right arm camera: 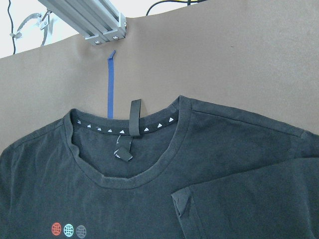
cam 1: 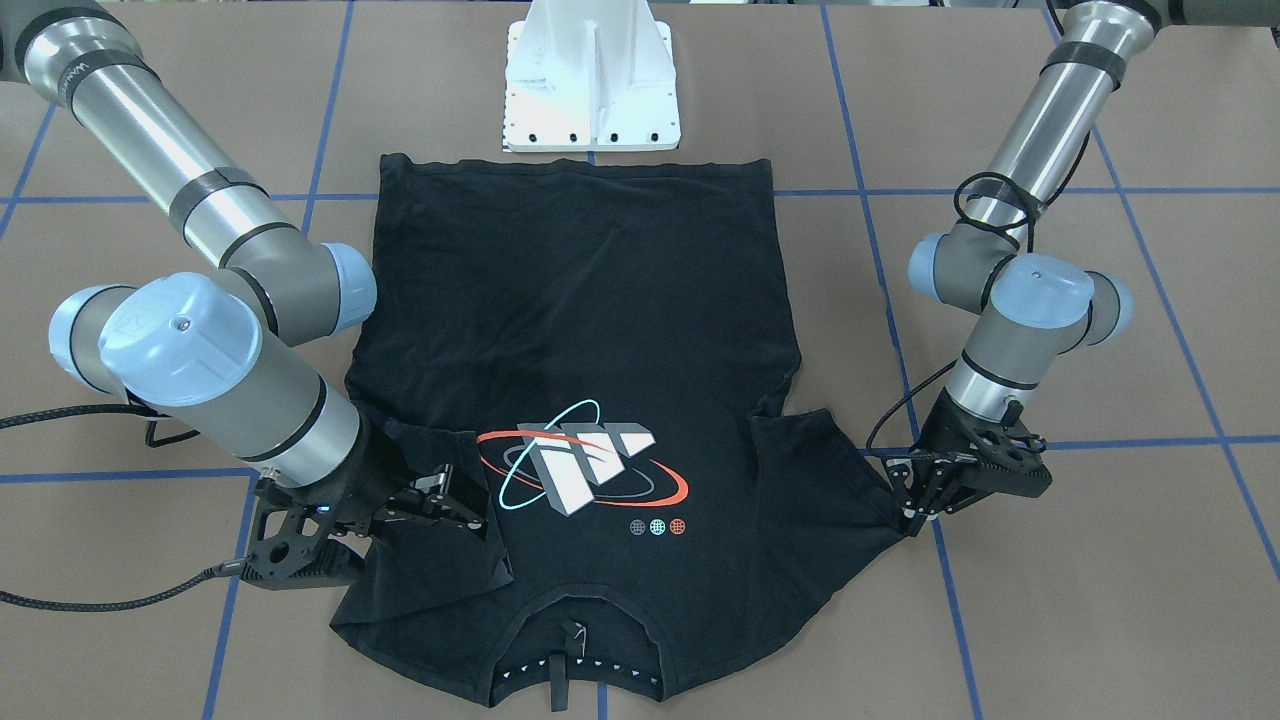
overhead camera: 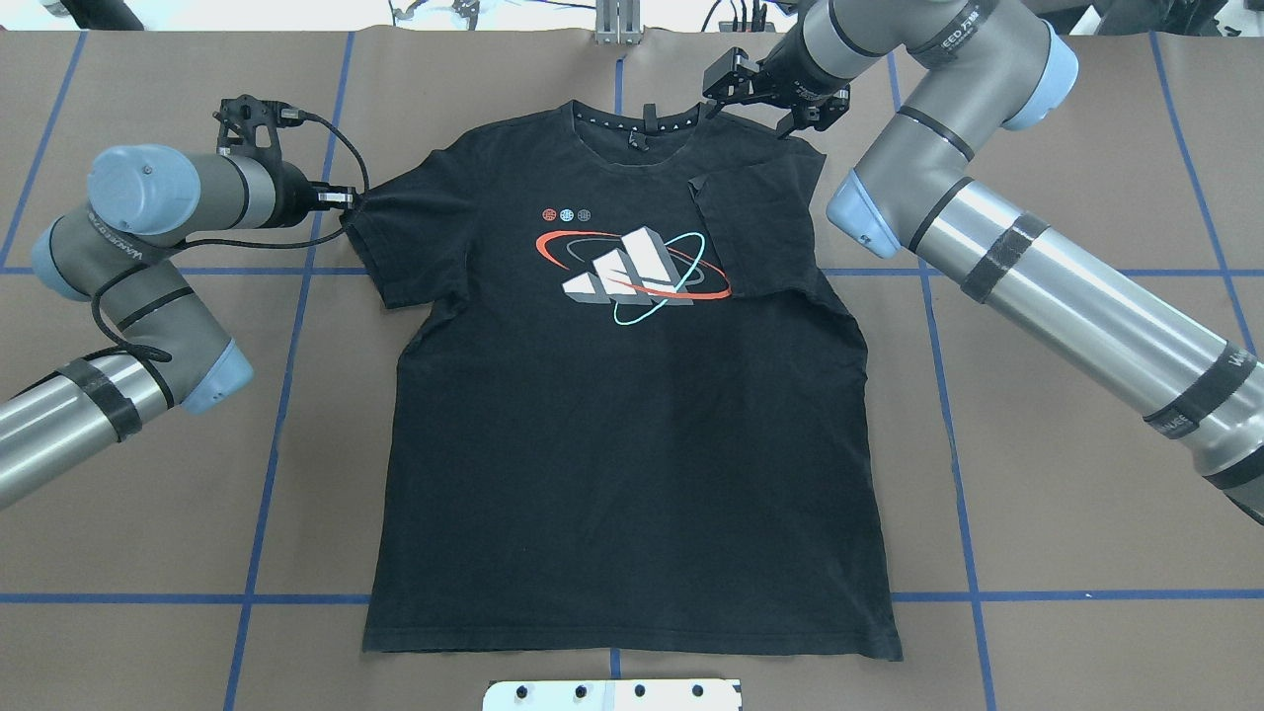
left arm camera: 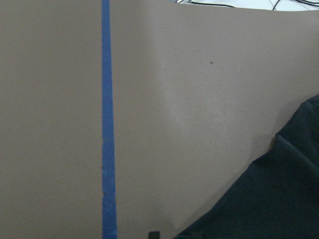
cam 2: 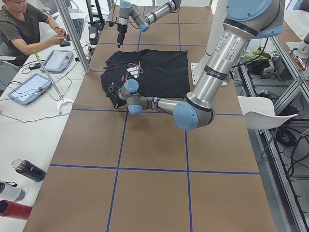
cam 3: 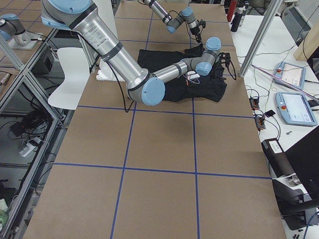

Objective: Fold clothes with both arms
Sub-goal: 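Grasp the sleeve nearest the left gripper and fold it inward onto the shirt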

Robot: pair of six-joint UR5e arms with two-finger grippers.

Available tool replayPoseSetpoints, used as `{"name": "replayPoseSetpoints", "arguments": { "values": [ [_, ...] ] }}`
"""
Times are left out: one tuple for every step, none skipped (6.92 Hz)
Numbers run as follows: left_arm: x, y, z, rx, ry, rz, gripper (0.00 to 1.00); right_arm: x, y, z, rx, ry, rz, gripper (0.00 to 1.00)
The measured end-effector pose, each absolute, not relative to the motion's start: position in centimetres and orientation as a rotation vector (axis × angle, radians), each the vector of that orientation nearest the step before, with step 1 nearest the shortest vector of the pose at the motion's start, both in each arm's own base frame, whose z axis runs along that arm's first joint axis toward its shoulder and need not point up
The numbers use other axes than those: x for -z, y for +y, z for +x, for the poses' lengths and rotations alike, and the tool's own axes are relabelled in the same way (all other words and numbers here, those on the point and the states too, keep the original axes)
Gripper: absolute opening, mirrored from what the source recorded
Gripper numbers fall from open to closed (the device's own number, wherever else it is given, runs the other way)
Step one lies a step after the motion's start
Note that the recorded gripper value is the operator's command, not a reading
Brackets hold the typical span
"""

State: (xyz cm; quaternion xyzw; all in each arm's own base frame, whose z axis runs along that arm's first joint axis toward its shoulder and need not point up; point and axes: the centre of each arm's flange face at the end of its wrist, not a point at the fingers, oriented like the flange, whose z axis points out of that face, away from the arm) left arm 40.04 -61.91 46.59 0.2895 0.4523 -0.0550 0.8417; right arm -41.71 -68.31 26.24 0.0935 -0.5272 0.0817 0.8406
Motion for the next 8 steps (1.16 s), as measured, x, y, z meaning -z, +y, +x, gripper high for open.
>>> {"name": "replayPoseSetpoints", "arguments": {
  "values": [
    [-45.1,-61.8,40.0,0.108,0.967,0.603,0.00,-26.3,-68.3,-41.7,-0.173,-1.114,0.197,1.00],
    [-42.8,-61.4,39.9,0.099,0.986,0.582,0.00,-26.5,-68.3,-41.6,-0.174,-1.114,0.197,1.00],
    [-39.6,-60.9,39.7,0.109,1.003,0.555,0.00,-26.7,-68.1,-41.5,-0.173,-1.114,0.197,1.00],
    [-36.6,-60.7,39.9,0.137,1.018,0.526,0.00,-27.0,-67.9,-41.4,-0.173,-1.113,0.197,1.00],
    [-33.3,-60.7,41.0,0.173,1.038,0.493,0.00,-27.4,-67.7,-41.2,-0.173,-1.112,0.196,1.00],
    [-29.5,-61.2,42.8,0.212,1.053,0.455,0.00,-27.7,-67.6,-41.1,-0.174,-1.111,0.195,1.00],
    [-26.0,-62.1,44.7,0.249,1.062,0.421,0.00,-28.2,-67.4,-40.9,-0.174,-1.110,0.194,1.00],
    [-23.8,-63.2,47.4,0.280,1.061,0.390,0.00,-28.8,-67.0,-40.5,-0.176,-1.109,0.194,1.00]
  ]
}}
